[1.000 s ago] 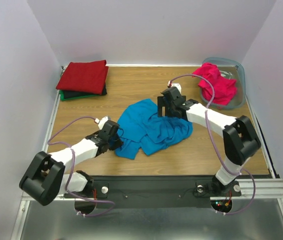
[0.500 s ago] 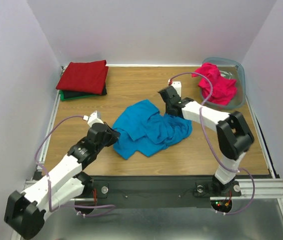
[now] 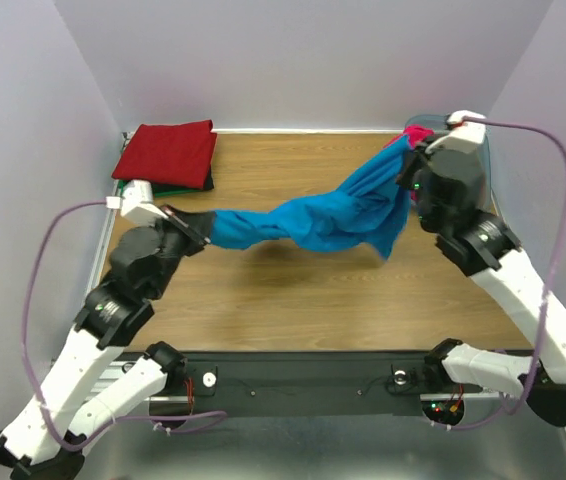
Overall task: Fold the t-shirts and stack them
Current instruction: Flatten the tshirt out
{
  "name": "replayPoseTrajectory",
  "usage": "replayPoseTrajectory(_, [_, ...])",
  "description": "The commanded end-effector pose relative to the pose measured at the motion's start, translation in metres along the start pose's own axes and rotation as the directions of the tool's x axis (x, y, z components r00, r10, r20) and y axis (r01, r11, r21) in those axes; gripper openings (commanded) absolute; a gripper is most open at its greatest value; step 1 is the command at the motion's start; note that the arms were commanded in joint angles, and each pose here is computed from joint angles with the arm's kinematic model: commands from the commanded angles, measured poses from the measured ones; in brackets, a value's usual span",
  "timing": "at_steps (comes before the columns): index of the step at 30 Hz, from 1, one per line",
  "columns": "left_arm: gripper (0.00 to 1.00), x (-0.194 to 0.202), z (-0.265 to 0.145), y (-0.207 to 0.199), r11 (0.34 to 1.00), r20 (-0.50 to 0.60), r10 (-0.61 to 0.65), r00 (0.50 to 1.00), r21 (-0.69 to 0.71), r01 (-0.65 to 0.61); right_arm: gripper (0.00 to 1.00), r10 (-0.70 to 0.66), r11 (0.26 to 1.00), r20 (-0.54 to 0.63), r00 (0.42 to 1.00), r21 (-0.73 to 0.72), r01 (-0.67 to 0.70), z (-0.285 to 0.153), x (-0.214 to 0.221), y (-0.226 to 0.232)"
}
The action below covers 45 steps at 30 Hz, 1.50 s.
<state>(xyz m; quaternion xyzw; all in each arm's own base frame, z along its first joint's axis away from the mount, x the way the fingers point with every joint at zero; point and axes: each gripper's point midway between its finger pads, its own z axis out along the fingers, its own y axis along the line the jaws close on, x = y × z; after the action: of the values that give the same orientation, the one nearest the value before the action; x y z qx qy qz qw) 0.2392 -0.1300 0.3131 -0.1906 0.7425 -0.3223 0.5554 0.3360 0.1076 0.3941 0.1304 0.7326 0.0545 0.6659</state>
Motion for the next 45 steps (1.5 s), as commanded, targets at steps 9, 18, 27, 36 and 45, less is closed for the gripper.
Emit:
replayPoseTrajectory(9, [0.0, -0.116, -0.049, -0.028, 0.999, 0.354, -0.037, 0.934, -0.022, 0.048, 0.0, 0.125, 0.983, 0.291, 0.949, 0.096, -0.159, -0.077, -0.122, -0.063])
replayPoseTrajectory(18, [0.0, -0.033, 0.038, 0.054, 0.936, 0.194, 0.038, 0.98, -0.351, 0.033, 0.0, 0.02, 0.964, 0.133, 0.991, 0.26, -0.054, -0.031, -0.024, -0.07])
replayPoseTrajectory(27, [0.0, 0.058, 0.096, 0.156, 0.868, -0.109, 0.043, 0.993, -0.488, -0.091, 0.24, -0.116, 0.964, -0.376, 0.919, 0.181, 0.196, 0.113, 0.156, -0.054])
replayPoseTrajectory(36, [0.0, 0.066, 0.101, 0.167, 0.869, -0.127, 0.044, 0.991, -0.485, -0.101, 1.0, -0.009, 0.993, -0.447, 0.894, 0.1, 0.06, 0.072, 0.179, -0.048])
replayPoseTrajectory(45, [0.0, 0.074, 0.094, 0.167, 0.886, -0.139, 0.035, 0.99, -0.454, -0.095, 1.0, 0.173, 0.985, -0.679, 0.713, 0.103, -0.141, -0.055, 0.284, -0.086])
